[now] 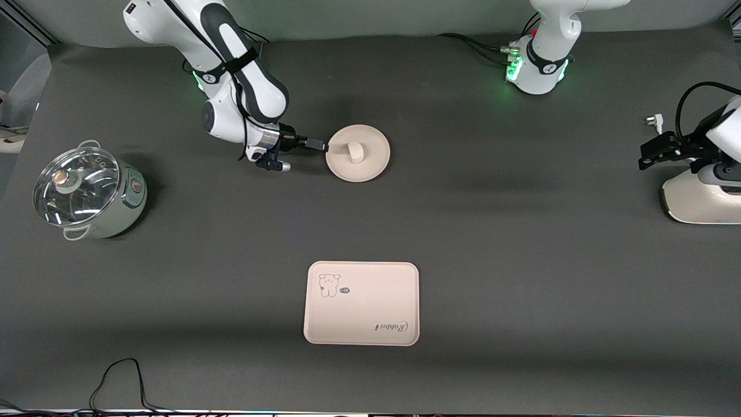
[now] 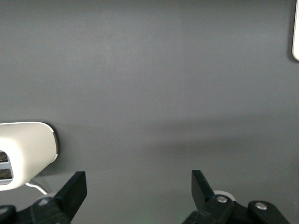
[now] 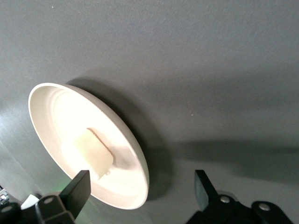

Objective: Place bun in plate and plate on tray
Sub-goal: 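Reach the right gripper to the plate rim and grasp it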

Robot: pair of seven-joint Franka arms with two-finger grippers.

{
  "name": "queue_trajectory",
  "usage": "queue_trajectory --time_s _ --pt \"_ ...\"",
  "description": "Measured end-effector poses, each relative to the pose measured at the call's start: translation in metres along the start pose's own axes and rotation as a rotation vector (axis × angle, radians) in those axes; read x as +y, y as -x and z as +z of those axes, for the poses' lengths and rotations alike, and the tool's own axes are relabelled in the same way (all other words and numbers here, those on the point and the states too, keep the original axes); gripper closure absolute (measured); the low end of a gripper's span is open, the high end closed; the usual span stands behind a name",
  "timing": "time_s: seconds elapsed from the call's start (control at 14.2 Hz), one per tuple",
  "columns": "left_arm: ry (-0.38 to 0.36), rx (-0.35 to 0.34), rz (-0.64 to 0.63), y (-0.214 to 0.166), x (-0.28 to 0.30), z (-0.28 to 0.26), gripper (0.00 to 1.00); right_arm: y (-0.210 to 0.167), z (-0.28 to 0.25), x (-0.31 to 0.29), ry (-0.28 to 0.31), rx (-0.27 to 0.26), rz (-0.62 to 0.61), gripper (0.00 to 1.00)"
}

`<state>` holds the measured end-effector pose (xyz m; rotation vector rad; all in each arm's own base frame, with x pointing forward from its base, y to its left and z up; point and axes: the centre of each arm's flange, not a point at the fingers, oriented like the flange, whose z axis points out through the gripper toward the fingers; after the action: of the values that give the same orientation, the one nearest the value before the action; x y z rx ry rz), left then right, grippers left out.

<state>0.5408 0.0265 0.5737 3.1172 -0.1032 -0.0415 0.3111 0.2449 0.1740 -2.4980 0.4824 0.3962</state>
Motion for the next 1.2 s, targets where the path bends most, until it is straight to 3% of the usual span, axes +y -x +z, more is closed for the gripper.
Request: queue_trajectory --time_s 0.14,0.56,0.99,1.2 --pt "0.003 0.005 -0.011 0.0 -0.004 0.0 0.0 0.011 0.008 -0.004 0.009 0.028 -0.002 0.04" --pt "0.005 0.001 -0.021 0.0 -0.009 0.001 0.0 0.022 0.019 -0.006 0.034 0.064 -0.007 0.26" --pt "0.005 -0.004 -0.023 -0.001 -0.01 0.005 0.0 0.029 0.038 -0.013 0.061 0.101 -0.015 0.38" --pt "0.005 -0.004 -0.023 -0.001 -0.01 0.005 0.0 0.029 0.043 -0.012 0.072 0.113 -0.011 0.51"
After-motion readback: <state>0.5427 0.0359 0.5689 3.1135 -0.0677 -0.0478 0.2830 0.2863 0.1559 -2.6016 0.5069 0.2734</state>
